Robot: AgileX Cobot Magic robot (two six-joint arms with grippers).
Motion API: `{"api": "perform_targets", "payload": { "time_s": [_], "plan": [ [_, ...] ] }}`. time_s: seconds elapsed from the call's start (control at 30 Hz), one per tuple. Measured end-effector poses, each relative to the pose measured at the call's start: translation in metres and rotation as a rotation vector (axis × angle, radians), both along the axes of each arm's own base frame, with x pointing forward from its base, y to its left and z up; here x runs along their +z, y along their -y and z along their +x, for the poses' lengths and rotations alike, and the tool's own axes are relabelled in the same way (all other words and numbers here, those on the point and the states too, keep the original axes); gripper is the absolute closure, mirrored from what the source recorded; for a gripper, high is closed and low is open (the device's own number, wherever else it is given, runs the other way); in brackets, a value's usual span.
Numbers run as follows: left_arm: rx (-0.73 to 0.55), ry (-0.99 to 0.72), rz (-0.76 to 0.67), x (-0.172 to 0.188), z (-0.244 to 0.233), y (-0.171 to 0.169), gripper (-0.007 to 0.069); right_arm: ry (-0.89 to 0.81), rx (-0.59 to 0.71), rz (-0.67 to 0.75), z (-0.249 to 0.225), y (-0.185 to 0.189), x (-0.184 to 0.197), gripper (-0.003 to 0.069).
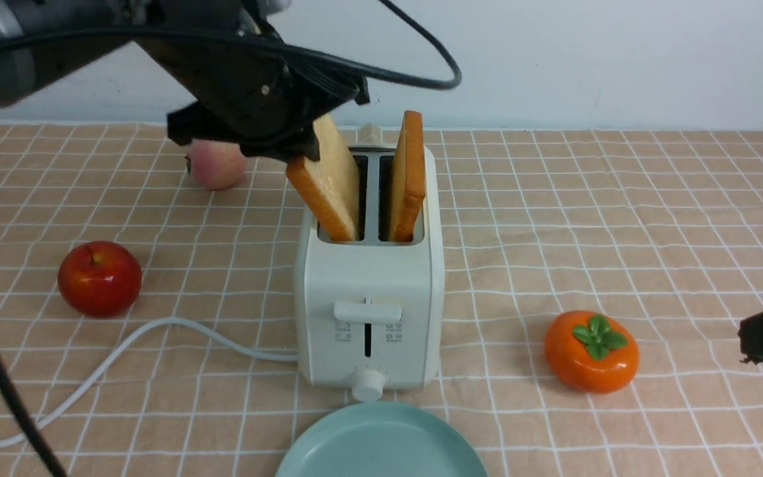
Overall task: Take toasted bread from bread machine on light coffee tablecloth place on plate.
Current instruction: 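Reach for a toast slice standing in the toaster with the left gripper, then place the slice of bread on the plate with the left gripper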
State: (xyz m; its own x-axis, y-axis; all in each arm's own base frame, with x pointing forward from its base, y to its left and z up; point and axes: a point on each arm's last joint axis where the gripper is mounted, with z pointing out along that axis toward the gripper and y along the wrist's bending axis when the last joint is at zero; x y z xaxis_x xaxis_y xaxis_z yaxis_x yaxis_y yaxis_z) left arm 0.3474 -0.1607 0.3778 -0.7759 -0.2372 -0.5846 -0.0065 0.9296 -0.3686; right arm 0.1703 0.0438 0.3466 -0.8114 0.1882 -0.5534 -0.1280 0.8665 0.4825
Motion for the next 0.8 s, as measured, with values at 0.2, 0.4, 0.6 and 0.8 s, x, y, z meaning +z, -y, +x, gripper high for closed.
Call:
{"api": "perform_targets", "payload": {
  "time_s": [0.2,0.4,0.6,0.8],
  "plan": [
    [-0.003,0.241,-0.066,0.098,-0.085,-0.042,0.0576,0.0,0.0,0.003,0.0,0.0,0.0,0.0623],
    [-0.028,0.158,-0.102,0.101,-0.147,-0.065,0.0576,0.0,0.0,0.006,0.0,0.0,0.0,0.0617],
    [-0.084,-0.126,-0.149,-0.005,-0.173,-0.061,0.0576,0.005,0.008,0.003,0.0,-0.001,0.0,0.061],
    [-0.19,-0.299,-0.295,-0.102,-0.177,-0.041,0.0576,0.008,0.01,0.001,0.0,-0.001,0.0,0.0603]
  ]
}}
